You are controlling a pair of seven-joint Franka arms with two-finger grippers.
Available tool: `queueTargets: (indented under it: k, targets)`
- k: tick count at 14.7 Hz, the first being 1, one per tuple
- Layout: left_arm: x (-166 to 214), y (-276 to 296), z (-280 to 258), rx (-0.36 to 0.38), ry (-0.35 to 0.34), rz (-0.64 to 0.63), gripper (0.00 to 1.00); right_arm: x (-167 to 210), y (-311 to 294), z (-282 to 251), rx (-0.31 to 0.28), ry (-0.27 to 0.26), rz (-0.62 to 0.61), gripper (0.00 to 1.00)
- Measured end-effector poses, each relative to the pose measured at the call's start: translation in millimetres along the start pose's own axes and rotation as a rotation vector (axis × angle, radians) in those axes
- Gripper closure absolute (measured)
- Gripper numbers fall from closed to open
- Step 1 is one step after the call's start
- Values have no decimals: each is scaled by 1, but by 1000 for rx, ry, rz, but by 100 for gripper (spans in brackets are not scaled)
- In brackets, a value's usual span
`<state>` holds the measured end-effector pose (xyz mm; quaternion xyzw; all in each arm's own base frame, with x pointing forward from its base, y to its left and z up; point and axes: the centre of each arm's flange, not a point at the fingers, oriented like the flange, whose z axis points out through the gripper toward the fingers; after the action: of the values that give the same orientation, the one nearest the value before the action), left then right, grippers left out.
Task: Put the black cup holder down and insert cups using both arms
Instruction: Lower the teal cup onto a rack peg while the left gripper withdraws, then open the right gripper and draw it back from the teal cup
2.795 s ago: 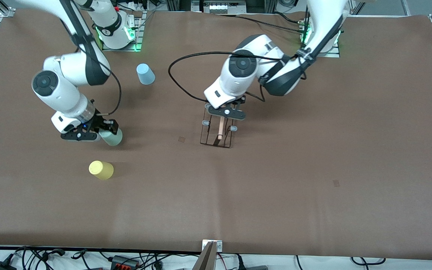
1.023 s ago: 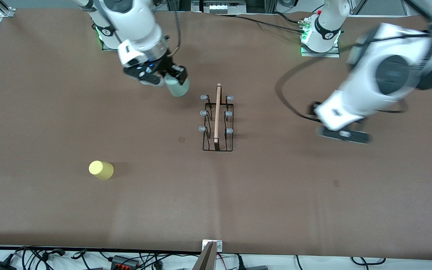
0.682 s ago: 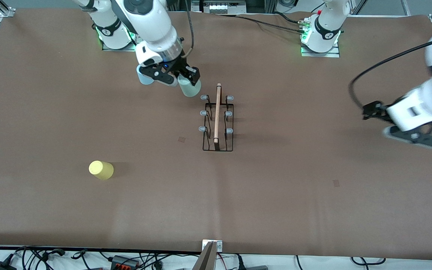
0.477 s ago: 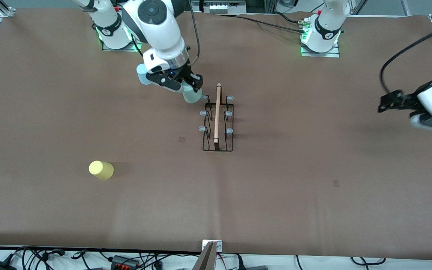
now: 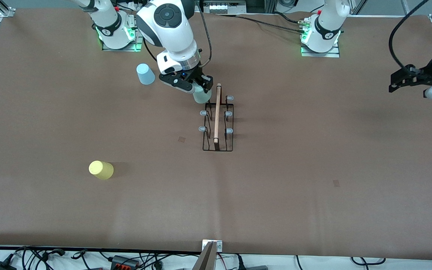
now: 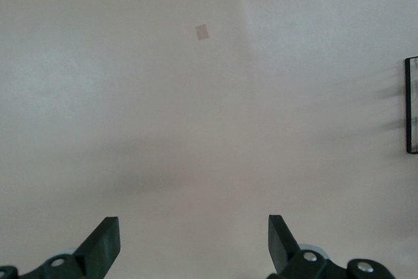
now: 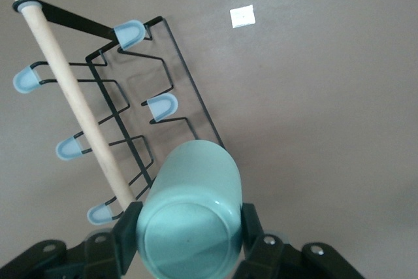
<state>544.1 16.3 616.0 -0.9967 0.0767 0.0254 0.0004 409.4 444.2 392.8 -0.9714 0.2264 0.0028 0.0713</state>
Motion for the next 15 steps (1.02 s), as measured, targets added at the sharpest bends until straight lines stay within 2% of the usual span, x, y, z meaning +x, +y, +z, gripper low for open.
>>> queueTargets:
  k: [5,9,10,13,15]
  targets:
    - [-3,-7,10,-49,0,-22,0,-10,-3,17,-19,-10,-25,35]
    - [-2,-7,12,-52,0,-21,0,-10,-3,32,-34,-24,-25,34]
    - [-2,-7,12,-52,-1,-21,0,-10,-3,34,-34,-26,-25,29]
    - [-2,-7,12,-52,-1,-21,0,-6,-5,33,-24,-23,-22,1]
    - [-1,-6,12,-52,0,-20,0,1,-10,22,-1,-13,-12,0]
